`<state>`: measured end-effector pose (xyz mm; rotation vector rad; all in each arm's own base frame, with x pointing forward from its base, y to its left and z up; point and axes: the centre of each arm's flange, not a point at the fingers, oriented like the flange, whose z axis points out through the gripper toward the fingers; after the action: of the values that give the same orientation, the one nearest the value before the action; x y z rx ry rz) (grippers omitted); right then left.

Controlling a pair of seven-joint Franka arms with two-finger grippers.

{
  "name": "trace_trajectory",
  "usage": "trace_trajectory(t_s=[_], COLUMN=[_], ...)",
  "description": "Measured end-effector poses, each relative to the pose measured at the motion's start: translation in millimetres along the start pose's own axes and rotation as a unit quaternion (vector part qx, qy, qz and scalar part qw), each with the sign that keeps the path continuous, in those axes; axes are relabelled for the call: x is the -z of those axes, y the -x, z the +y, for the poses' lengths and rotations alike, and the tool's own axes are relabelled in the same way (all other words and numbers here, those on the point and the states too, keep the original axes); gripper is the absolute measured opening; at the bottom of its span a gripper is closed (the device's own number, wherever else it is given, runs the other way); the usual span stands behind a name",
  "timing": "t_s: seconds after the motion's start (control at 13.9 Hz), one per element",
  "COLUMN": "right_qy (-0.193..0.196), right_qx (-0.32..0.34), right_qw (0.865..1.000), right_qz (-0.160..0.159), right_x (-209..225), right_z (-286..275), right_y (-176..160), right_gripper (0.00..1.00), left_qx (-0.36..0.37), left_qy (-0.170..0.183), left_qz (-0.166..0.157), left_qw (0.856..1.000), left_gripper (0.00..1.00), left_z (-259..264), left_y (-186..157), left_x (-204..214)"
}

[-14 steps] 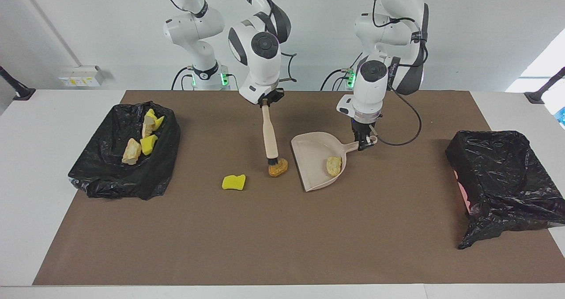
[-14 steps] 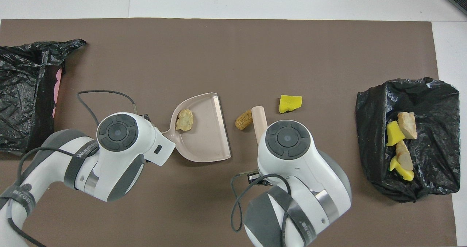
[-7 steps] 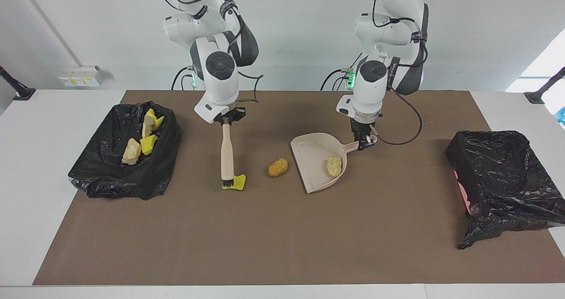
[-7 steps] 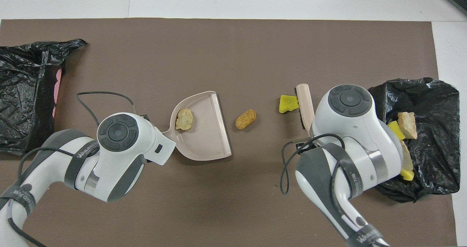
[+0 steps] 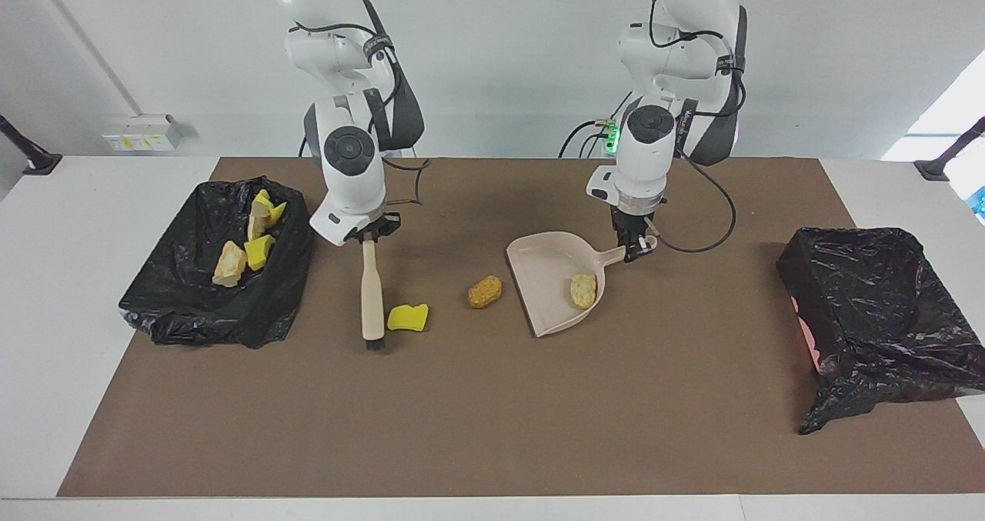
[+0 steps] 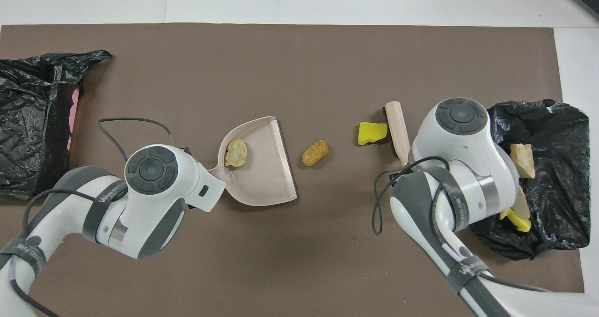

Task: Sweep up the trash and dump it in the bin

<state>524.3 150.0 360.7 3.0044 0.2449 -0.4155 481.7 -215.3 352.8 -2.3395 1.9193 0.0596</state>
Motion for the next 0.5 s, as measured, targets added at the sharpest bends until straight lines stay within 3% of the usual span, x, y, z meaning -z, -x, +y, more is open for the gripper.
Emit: trace_trajectory(t_s=[0.5], right_qy=[-0.110], right_qx=[0.023], right_qw=[0.994], right_qz=[0.004], right_x=[5], right_z=[-129], right_y=[21], right_gripper=[0.26], left_qx=[0.011], left_qy=[0.016], left_qz=[-0.031], left_qw=[0.999], left_gripper=[0.31], left_z=[16], left_y=[-12], left_x=[2])
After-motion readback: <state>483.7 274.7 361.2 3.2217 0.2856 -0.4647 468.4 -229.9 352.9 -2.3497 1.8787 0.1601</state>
